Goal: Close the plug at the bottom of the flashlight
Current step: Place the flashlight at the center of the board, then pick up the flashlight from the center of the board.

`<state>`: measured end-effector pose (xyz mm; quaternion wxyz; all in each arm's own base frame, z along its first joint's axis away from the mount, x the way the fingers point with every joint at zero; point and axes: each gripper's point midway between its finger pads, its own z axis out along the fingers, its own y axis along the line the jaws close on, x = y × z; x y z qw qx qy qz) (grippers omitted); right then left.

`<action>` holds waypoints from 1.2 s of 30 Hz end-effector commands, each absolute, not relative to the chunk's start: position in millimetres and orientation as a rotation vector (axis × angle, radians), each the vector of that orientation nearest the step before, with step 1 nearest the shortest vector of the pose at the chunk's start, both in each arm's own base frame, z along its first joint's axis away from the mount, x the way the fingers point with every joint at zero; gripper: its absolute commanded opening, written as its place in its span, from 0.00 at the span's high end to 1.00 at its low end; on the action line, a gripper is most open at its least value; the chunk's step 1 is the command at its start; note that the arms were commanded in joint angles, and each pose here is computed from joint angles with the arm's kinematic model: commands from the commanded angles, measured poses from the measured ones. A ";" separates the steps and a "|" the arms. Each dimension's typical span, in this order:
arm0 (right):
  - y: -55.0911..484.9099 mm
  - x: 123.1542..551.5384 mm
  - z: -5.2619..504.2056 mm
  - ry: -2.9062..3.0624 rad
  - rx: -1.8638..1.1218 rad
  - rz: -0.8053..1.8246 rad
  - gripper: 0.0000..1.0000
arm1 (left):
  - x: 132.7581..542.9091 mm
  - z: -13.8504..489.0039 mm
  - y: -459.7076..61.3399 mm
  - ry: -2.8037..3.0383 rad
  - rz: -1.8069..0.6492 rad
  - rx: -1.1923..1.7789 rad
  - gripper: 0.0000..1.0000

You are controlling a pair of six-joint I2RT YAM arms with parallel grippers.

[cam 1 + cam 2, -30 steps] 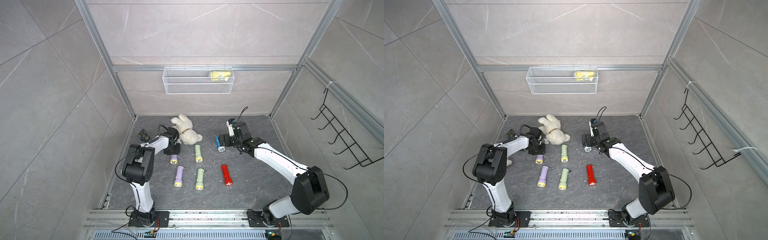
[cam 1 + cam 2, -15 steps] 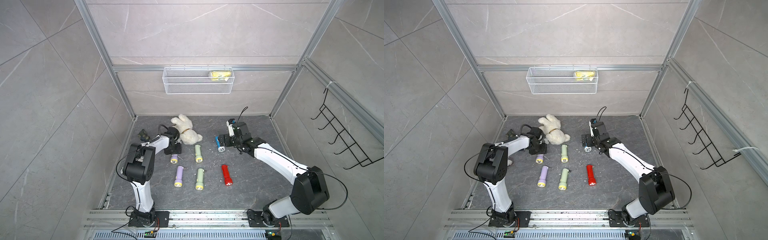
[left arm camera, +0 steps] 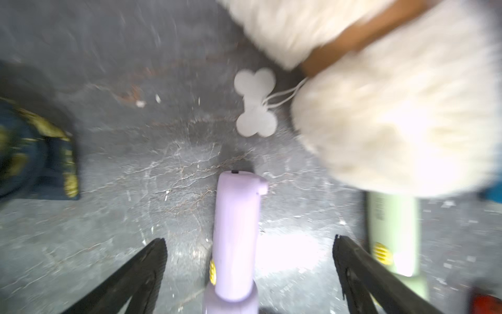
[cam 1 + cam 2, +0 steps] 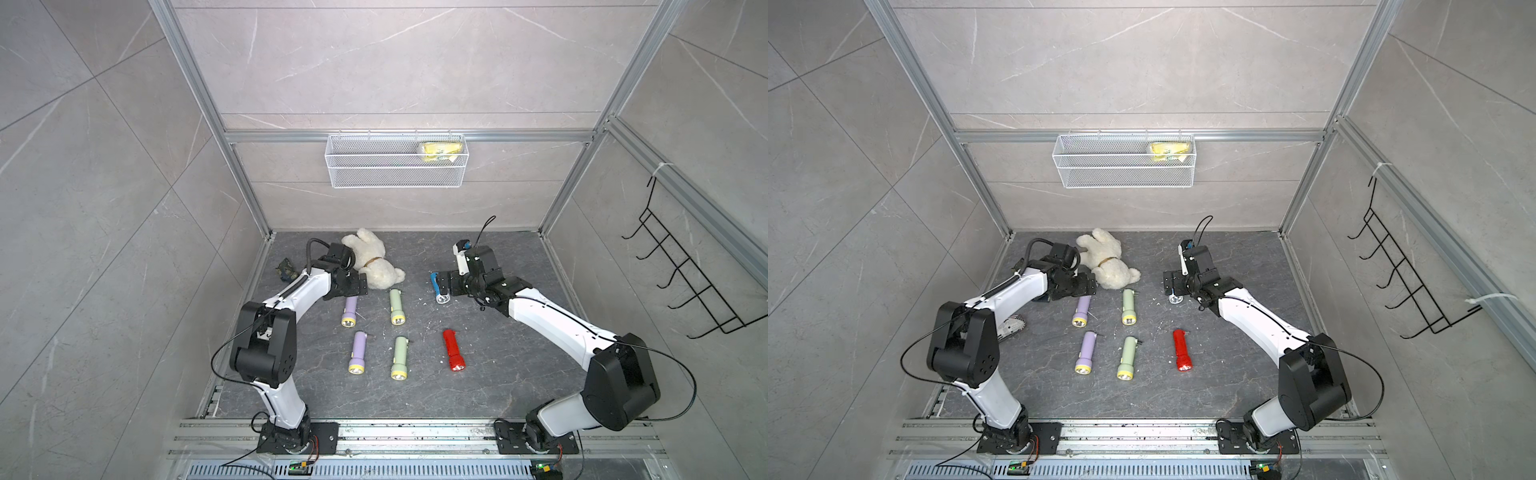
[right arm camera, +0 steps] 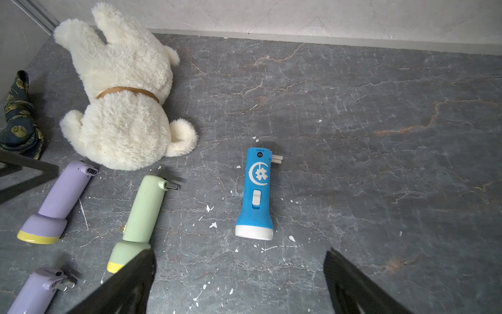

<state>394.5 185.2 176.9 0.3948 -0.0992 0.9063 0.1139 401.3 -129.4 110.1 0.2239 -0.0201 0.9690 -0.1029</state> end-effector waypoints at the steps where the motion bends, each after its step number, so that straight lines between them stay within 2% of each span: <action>1: 185.6 392.0 185.3 2.271 -0.226 0.325 0.00 | 406.5 152.7 -145.6 2.592 -0.425 -0.076 0.00; 7: 179.4 390.0 181.2 2.267 -0.208 0.302 0.00 | 399.4 166.9 -183.1 2.582 -0.481 -0.036 0.00; 15: 169.2 381.6 175.7 2.251 -0.189 0.304 0.00 | 379.1 132.8 -242.0 2.692 -0.404 -0.002 0.03; 21: 165.4 376.6 172.8 2.242 -0.180 0.359 0.00 | 374.1 98.5 -264.8 2.799 -0.285 0.013 0.20; 29: 156.3 374.7 173.4 2.239 -0.155 0.367 0.00 | 370.7 67.8 -271.9 2.873 -0.188 0.001 0.28; 34: 154.1 372.7 173.0 2.237 -0.150 0.371 0.00 | 372.5 53.7 -275.1 2.904 -0.163 0.023 0.41; 36: 153.6 372.5 173.0 2.237 -0.151 0.372 0.00 | 373.5 49.3 -273.8 2.907 -0.142 0.025 0.42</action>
